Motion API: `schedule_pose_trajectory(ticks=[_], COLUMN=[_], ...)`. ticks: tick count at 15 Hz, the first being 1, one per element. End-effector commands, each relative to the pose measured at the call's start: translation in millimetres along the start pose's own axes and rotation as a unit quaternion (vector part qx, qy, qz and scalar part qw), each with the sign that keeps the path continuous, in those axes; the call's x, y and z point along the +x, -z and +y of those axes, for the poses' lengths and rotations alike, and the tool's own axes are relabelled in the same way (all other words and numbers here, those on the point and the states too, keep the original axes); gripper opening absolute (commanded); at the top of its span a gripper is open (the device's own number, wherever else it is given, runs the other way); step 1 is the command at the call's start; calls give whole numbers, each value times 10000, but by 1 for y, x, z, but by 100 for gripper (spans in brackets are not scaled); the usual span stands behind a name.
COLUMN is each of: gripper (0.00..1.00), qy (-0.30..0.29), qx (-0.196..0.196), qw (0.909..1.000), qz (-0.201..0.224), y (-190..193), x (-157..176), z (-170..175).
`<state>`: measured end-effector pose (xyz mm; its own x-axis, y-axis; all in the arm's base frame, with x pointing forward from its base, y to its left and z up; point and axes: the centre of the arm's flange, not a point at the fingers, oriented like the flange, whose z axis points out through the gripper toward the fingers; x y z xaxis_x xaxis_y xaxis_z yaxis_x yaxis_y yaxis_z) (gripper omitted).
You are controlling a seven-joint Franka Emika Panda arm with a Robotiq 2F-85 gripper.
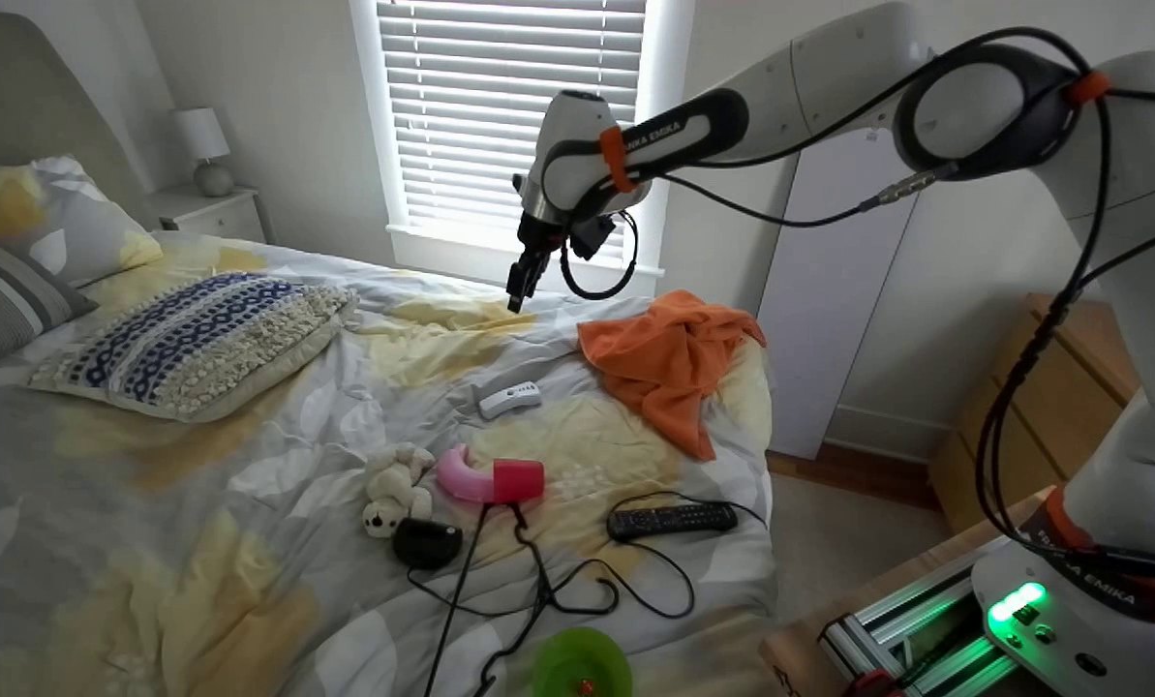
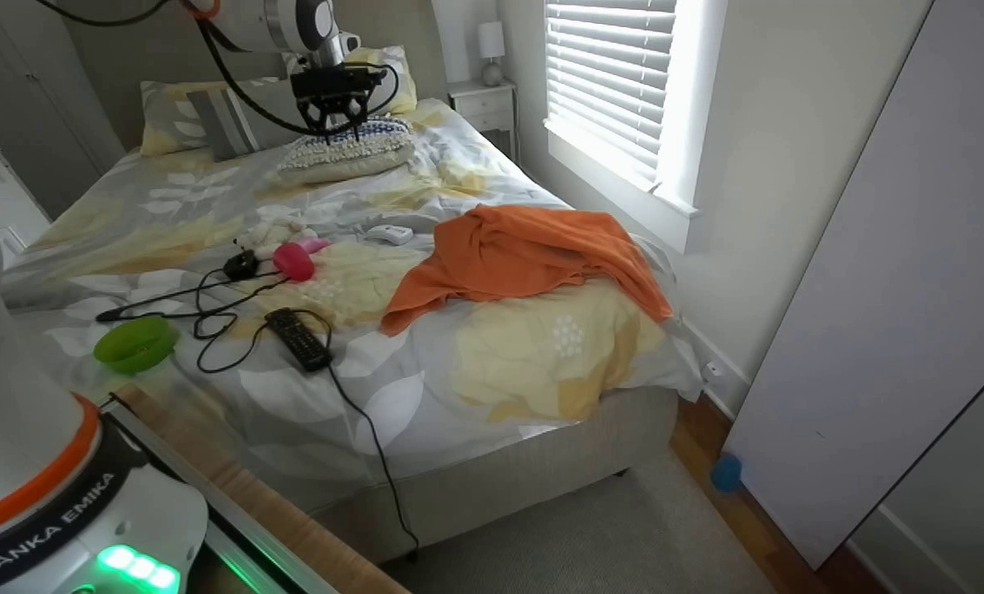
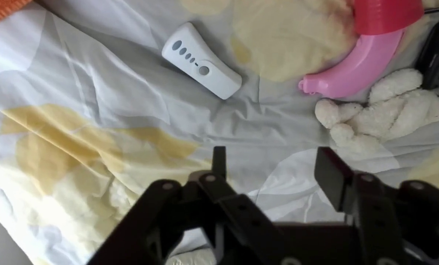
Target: Press the middle button on the white remote
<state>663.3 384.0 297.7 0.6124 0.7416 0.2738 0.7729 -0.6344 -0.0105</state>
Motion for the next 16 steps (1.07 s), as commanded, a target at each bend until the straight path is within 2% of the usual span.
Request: schedule_pose_trajectory(ticks=[1, 5, 6, 11, 16], gripper=[33, 4, 0, 0, 0], qy=[-191, -477, -471, -126, 353], qx=[-184, -199, -187, 5, 156], qw=[9996, 9986, 9987, 9998, 9976], qz=[46, 56, 23, -150, -567], y=[-51, -95, -104, -154, -213], x=[32, 35, 36, 30, 16], z=[17, 29, 31, 22, 0])
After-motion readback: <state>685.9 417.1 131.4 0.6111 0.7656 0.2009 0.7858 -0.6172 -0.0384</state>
